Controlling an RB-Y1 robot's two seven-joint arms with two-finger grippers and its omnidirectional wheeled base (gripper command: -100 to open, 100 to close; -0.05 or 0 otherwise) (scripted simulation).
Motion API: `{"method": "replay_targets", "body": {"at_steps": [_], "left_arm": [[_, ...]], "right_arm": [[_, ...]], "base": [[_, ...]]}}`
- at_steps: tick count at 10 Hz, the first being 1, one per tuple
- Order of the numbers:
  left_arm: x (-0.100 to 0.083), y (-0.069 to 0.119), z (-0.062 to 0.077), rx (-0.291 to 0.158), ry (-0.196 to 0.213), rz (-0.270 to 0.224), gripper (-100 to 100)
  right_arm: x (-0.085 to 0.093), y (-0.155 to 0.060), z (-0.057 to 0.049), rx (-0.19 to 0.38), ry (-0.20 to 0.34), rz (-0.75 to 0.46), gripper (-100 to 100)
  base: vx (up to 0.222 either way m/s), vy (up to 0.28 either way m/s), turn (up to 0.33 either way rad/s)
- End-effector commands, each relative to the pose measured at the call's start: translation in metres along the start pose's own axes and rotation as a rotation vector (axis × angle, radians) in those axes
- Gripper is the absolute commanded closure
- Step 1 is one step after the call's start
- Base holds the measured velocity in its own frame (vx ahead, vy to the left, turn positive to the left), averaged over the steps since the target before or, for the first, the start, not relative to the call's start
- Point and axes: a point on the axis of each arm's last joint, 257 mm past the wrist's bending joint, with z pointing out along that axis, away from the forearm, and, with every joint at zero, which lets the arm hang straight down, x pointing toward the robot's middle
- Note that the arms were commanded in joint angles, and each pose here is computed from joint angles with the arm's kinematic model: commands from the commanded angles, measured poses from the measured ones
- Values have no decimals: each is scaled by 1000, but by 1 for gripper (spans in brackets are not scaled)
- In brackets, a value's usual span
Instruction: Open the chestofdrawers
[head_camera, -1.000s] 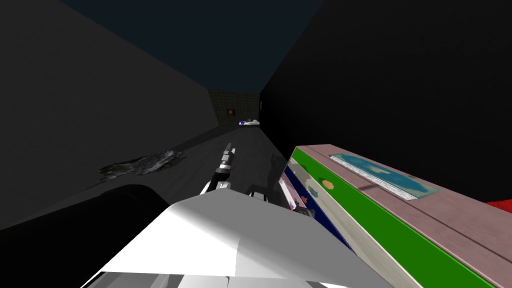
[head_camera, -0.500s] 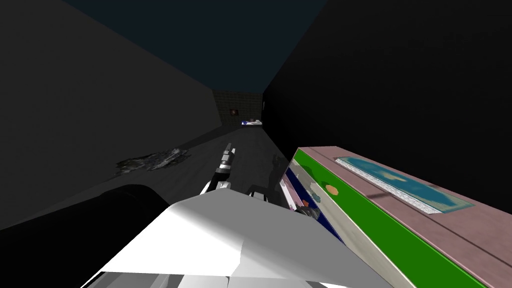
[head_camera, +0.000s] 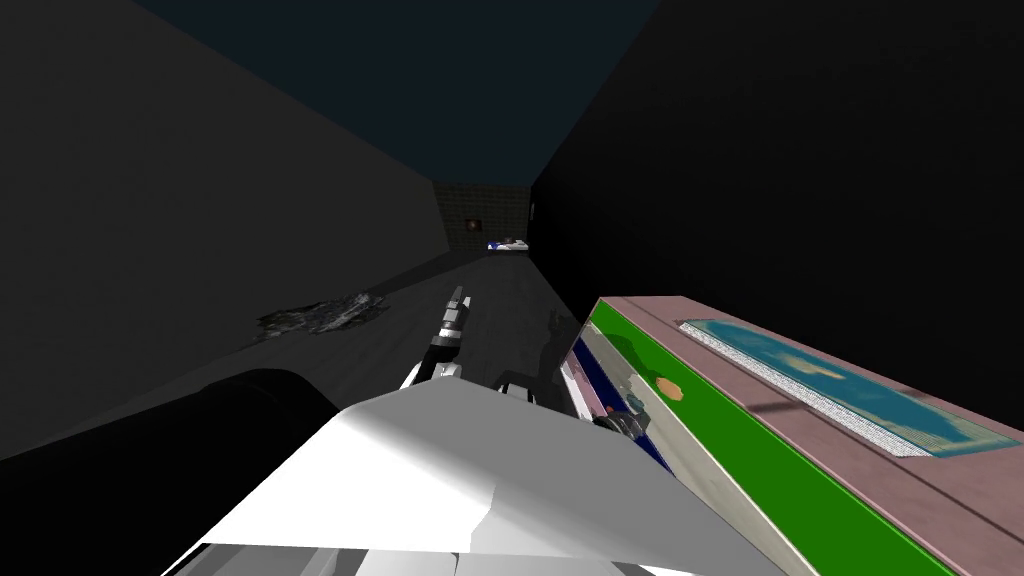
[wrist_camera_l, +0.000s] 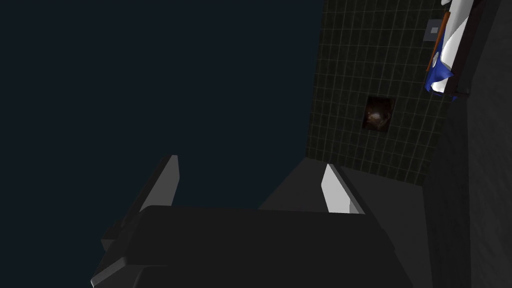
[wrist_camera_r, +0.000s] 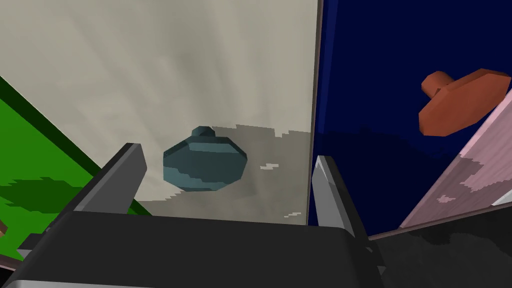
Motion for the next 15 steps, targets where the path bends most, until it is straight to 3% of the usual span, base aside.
{"method": "replay_targets", "body": {"at_steps": [1, 2, 9, 11, 12, 15], "left_arm": [[0, 0, 0, 0, 0, 0, 0], [0, 0, 0, 0, 0, 0, 0], [0, 0, 0, 0, 0, 0, 0], [0, 0, 0, 0, 0, 0, 0], [0, 0, 0, 0, 0, 0, 0], [0, 0, 0, 0, 0, 0, 0]], "right_arm": [[32, 0, -7, -2, 48, 13, -100], [32, 0, -7, -2, 48, 13, -100], [108, -20, -19, 36, 158, 31, -100], [106, -19, -18, 34, 155, 30, -100], [86, -12, -16, 19, 127, 28, 100], [75, -8, -15, 13, 111, 26, 100]], "base": [[52, -37, 246], [31, -26, 54], [28, -25, 158], [17, -16, 20], [-24, 11, -272], [-30, 30, -88]]}}
